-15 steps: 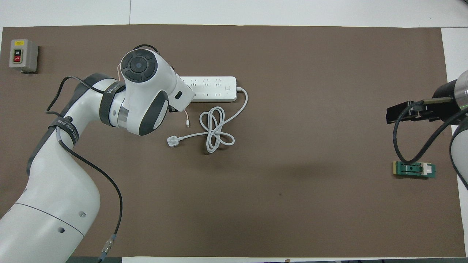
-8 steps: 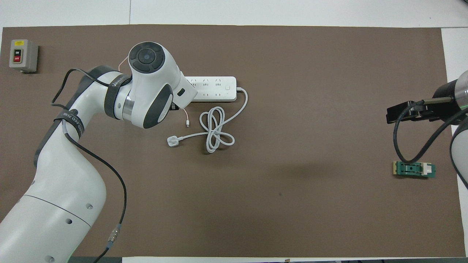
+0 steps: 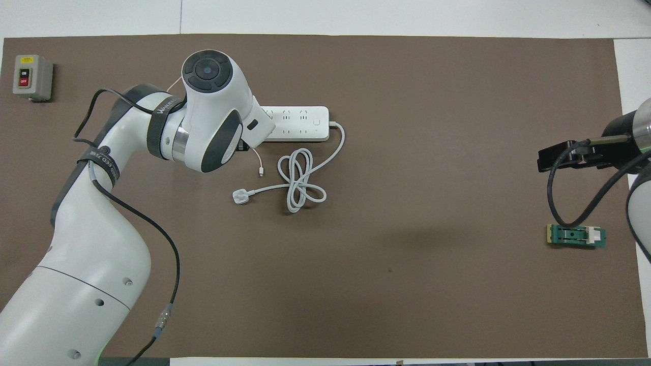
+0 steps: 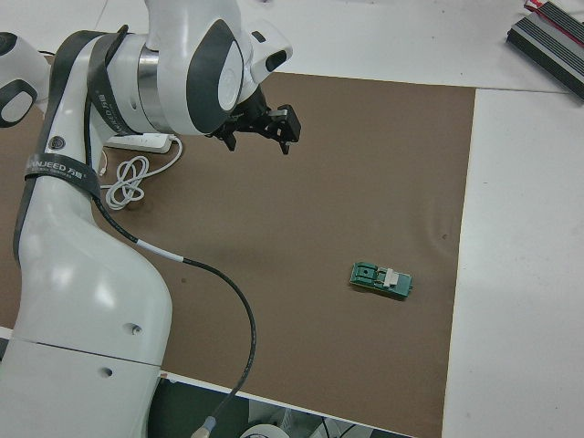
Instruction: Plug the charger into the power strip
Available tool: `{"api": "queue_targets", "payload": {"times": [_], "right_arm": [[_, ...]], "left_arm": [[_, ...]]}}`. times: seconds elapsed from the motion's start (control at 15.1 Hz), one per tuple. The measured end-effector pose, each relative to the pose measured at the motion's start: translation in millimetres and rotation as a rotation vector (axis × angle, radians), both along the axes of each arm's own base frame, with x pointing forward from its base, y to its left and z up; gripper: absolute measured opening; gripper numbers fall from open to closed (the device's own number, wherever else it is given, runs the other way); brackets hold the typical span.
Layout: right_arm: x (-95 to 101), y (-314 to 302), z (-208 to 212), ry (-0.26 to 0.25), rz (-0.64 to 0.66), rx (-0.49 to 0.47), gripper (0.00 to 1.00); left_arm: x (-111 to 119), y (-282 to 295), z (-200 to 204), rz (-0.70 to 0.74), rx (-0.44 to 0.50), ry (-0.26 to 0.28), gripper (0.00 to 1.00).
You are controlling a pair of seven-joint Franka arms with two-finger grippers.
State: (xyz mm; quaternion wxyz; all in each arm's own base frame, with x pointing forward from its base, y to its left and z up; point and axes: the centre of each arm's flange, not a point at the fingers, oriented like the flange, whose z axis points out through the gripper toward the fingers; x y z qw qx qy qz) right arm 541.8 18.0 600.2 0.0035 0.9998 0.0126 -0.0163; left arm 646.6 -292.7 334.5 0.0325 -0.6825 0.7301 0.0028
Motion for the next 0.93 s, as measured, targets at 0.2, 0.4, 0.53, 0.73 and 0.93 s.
{"api": "queue_targets", "payload": {"times": [0.2,0.4,0.53,0.73,0.93], "right_arm": [[0.0,0,0,0.0,-0.001,0.0,1.0],[0.0,-1,0,0.0,-0.001,0.0,1.0],[0.0,-1,0,0.0,-0.001,0.0,1.0],[0.0,-1,0,0.0,-0.002,0.0,1.0],[0.0,-1,0,0.0,-0.002,0.0,1.0]], "left_arm": [[2,-1,-5,-0.006,0.004,0.008,0.3],[3,-1,-5,-0.006,0.004,0.012,0.3],[3,0,-5,-0.006,0.003,0.014,0.3],[4,0,-4,-0.003,0.0,0.015,0.3],[8,-3,-13,-0.003,-0.013,0.004,0.39]]}}
